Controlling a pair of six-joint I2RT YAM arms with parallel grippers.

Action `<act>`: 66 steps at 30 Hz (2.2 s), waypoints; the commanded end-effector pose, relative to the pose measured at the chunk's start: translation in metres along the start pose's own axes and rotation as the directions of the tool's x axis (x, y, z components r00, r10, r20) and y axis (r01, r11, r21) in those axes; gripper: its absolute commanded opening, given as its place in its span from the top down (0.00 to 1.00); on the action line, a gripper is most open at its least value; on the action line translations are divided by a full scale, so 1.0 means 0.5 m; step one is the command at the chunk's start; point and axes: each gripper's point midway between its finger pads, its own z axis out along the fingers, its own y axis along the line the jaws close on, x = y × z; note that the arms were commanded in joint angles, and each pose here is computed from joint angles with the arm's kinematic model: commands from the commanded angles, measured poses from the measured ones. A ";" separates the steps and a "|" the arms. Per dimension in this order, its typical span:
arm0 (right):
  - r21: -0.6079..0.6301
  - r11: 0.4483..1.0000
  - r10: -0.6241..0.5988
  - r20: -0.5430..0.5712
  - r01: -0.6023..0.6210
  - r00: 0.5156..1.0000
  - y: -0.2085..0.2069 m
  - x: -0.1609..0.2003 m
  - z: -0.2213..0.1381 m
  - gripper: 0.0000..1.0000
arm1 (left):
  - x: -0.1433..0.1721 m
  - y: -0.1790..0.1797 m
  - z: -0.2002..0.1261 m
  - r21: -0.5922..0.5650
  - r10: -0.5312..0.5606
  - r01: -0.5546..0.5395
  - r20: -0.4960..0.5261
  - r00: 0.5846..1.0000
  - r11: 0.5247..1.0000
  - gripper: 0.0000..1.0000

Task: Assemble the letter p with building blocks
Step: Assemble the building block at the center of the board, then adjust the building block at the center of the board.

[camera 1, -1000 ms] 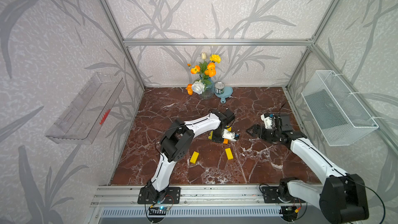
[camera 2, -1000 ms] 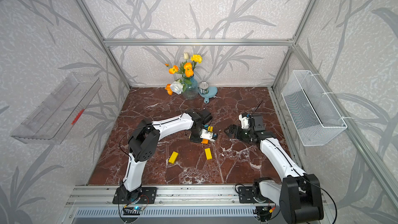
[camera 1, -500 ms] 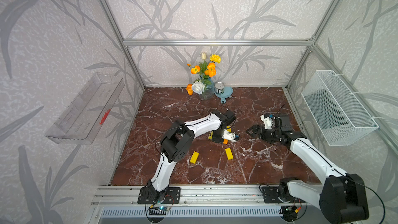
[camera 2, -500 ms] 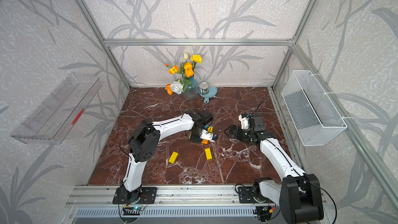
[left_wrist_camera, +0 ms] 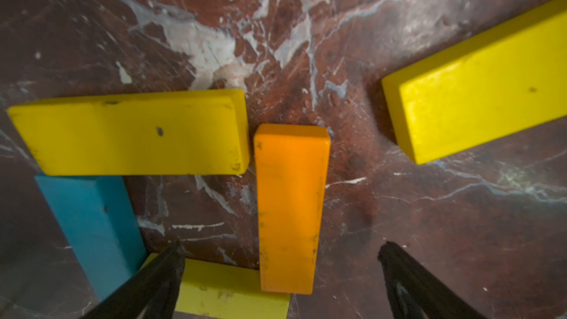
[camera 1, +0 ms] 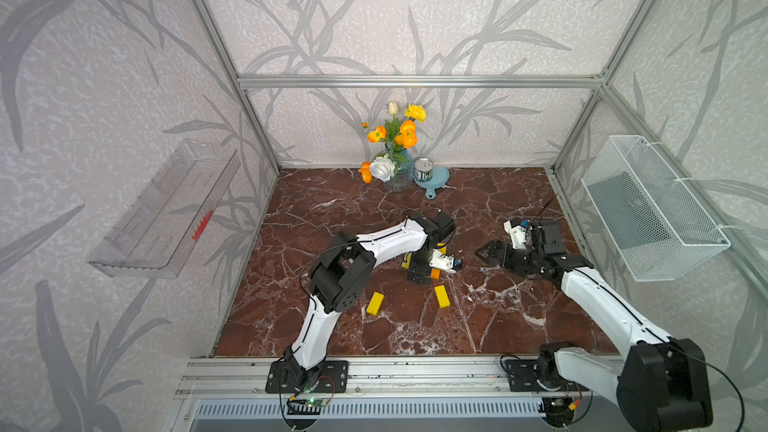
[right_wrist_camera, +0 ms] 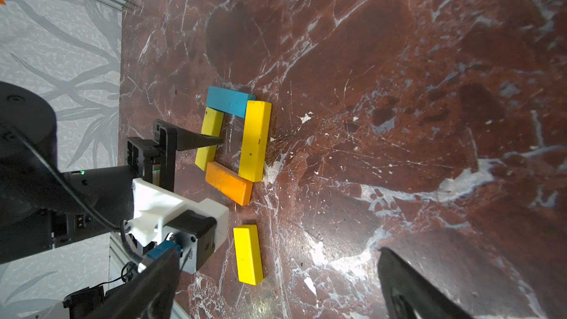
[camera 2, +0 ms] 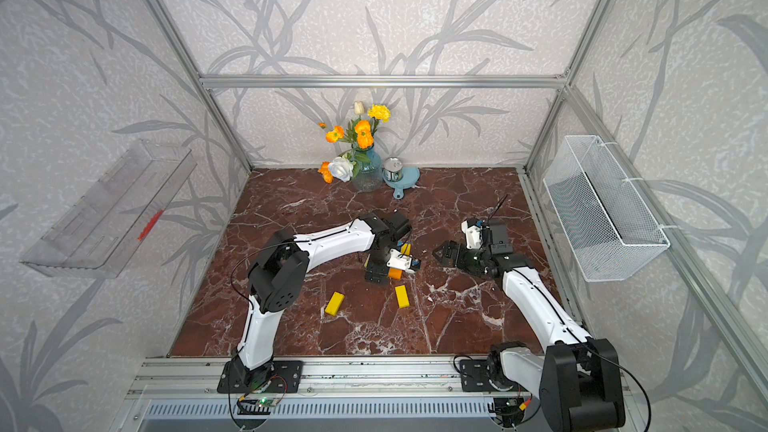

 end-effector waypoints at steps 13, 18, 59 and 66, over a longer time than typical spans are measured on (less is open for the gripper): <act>-0.054 0.994 -0.091 -0.014 0.090 0.996 0.037 -0.018 0.021 0.04 | -0.054 0.213 -0.413 -0.451 -0.267 0.574 0.578 0.771 0.683 0.00; -0.064 0.976 -0.214 -0.121 0.208 0.969 0.102 0.020 0.096 0.04 | 0.045 0.229 -0.501 -0.454 -0.346 0.775 0.711 0.612 0.439 0.00; 0.101 0.943 -0.261 -0.368 0.318 0.892 0.121 0.110 0.300 0.03 | 0.370 0.089 -0.469 0.027 -0.603 0.999 0.797 -0.041 -0.032 0.00; 0.075 0.952 -0.250 -0.371 0.297 0.895 0.126 0.117 0.308 0.03 | 0.369 0.092 -0.467 0.031 -0.606 0.999 0.794 -0.043 -0.030 0.00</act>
